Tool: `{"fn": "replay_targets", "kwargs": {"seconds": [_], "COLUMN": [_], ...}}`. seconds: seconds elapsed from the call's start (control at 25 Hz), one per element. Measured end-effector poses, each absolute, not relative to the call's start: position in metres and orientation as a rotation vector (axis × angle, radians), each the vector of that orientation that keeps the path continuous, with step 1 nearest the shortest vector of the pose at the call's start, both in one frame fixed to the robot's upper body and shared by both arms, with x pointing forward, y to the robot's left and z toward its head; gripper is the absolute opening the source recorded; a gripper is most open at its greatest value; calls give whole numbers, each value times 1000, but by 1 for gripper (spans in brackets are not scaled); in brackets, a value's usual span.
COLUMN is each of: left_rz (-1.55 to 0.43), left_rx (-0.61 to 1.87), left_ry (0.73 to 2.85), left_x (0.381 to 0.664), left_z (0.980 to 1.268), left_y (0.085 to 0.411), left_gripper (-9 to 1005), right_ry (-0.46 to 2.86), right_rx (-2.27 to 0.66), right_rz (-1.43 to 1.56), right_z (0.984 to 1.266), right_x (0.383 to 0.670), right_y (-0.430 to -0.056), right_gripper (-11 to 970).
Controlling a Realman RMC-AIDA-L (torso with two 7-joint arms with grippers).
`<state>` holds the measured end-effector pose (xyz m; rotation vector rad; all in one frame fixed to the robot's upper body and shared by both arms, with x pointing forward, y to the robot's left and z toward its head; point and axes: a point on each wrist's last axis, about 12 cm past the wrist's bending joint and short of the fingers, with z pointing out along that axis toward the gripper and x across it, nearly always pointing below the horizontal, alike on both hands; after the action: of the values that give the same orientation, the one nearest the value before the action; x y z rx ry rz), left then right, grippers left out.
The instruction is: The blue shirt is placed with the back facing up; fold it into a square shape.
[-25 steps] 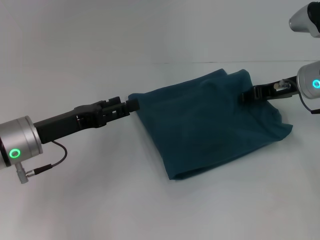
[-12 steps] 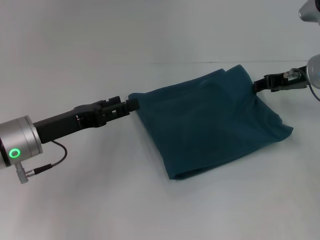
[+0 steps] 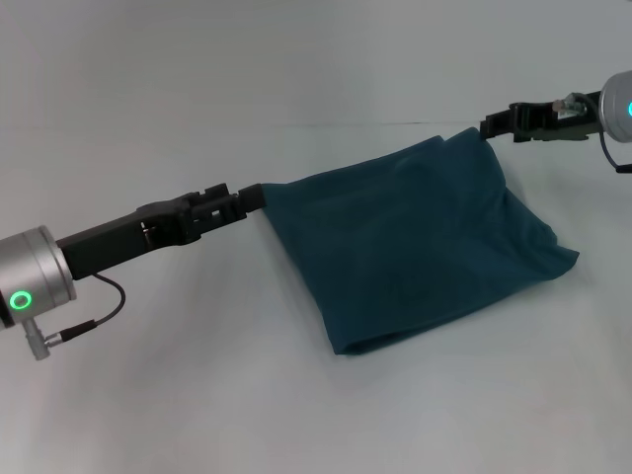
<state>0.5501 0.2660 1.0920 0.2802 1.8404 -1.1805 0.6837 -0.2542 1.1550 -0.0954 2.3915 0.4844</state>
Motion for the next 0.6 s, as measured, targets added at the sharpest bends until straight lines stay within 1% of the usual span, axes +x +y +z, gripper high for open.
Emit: {"fn": "replay_targets", "kwargs": {"seconds": [0.6], "left_rz": [-1179], "left_rx": [270], "left_ry": [1807], "left_x": [553], "left_z": [1096], "left_y": [266], "left_gripper": [860], "right_ry": [2383], "right_rx": [7], "right_rz": [521], "right_z": [1134], "right_x": [687], "right_y": [-239], "right_gripper": [548]}}
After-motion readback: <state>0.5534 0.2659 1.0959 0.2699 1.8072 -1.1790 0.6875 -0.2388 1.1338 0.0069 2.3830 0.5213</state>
